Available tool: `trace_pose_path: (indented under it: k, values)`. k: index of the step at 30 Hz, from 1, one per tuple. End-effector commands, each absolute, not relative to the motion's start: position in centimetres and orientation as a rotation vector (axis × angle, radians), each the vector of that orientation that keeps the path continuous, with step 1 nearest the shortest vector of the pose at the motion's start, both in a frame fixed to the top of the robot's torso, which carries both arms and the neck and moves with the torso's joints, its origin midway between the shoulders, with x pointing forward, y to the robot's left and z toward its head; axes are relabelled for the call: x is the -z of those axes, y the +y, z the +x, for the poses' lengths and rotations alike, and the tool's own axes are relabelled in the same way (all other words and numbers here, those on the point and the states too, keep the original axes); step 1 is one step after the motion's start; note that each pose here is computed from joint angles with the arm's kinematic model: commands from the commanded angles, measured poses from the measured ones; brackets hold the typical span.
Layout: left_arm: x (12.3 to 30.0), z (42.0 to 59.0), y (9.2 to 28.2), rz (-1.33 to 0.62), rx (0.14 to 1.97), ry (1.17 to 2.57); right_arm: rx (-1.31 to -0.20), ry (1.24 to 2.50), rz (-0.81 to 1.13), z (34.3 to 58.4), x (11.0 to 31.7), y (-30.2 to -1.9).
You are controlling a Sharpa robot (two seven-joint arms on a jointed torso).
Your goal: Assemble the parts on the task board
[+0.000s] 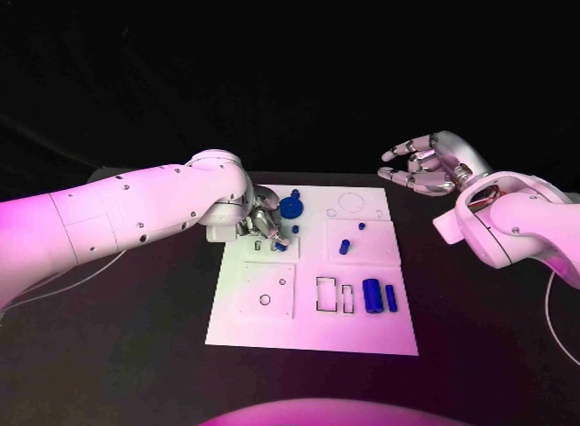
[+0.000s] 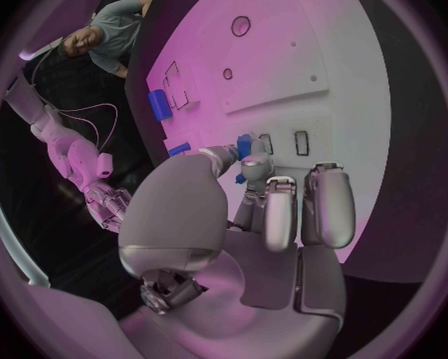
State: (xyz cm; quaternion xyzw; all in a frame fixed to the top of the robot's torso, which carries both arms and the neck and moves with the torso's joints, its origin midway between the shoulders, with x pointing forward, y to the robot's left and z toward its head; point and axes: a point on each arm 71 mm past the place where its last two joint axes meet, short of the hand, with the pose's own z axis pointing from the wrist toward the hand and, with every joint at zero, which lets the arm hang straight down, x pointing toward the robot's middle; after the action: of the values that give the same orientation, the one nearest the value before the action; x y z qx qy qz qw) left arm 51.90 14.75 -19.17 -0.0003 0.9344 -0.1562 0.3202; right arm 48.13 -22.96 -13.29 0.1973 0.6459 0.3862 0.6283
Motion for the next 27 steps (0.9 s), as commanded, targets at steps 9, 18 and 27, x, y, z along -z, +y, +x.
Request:
trace_pose_path:
  k: [9, 18, 27]
  values:
    - [18.9, 51.5, 15.0, -0.170, 0.556, 2.448, -0.889, 1.491, 0.438, 48.1, 13.4, -22.9]
    - [18.2, 50.9, 15.5, -0.226, 0.587, 2.376, -0.887, 1.491, 0.440, 48.1, 13.4, -23.3]
    - [18.6, 50.4, 16.2, -0.165, 0.505, 2.277, -0.887, 1.488, 0.442, 48.1, 13.4, -23.5]
